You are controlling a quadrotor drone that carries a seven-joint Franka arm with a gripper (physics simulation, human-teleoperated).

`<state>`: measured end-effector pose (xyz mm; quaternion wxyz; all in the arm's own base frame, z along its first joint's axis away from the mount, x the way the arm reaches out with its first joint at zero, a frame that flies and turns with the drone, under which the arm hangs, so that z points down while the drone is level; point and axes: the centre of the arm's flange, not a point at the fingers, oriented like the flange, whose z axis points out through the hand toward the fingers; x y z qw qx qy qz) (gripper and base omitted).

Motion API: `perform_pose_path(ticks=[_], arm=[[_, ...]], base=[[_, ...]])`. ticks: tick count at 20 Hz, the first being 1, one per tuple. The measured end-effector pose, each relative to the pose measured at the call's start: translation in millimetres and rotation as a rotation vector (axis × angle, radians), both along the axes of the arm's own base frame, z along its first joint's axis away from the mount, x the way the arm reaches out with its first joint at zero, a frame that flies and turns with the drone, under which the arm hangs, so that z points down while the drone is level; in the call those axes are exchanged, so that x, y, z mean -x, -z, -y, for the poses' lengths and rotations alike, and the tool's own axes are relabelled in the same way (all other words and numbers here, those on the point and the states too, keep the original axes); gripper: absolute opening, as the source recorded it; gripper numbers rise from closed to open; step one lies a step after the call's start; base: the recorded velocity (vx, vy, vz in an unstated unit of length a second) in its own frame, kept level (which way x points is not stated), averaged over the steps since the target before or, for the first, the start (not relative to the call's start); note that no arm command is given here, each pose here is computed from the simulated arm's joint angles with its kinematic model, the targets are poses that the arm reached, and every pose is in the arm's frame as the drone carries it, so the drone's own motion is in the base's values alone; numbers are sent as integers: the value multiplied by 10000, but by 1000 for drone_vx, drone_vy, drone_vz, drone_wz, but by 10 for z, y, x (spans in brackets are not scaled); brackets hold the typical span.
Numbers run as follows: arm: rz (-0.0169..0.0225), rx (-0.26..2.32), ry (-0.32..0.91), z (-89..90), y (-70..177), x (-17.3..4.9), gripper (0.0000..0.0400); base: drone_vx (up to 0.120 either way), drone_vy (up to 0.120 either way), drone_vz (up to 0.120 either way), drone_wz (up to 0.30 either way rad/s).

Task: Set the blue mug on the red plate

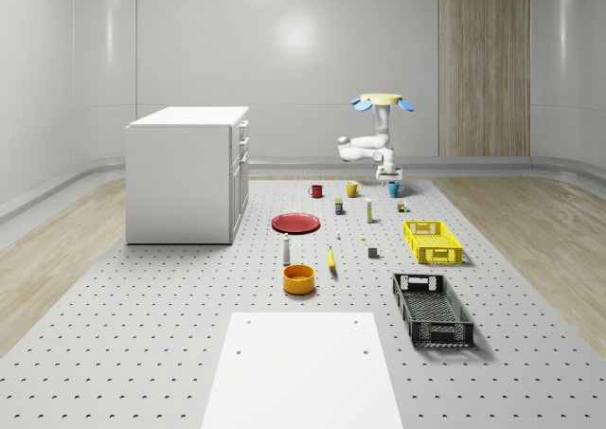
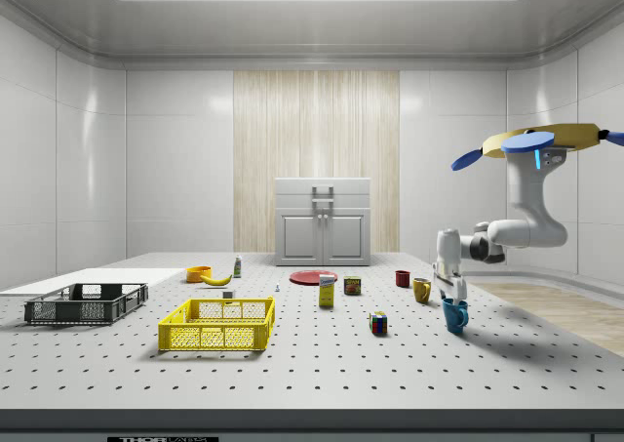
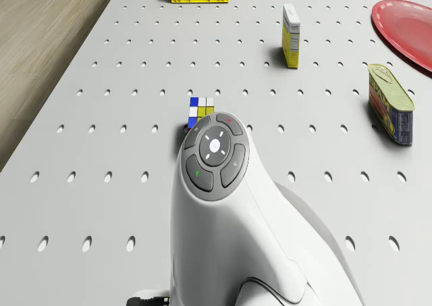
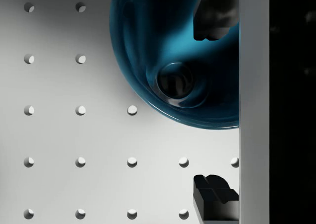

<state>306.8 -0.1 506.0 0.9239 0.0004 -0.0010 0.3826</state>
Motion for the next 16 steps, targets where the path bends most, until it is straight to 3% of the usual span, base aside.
perform_pose_path(ticks=[13, 14, 16], arm=[[0, 0, -2, -56, -83, 0, 400], [0, 0, -2, -57, -83, 0, 334], [0, 0, -2, -58, -85, 0, 242]], base=[[0, 0, 0, 0], [0, 0, 0, 0], [0, 0, 0, 0]])
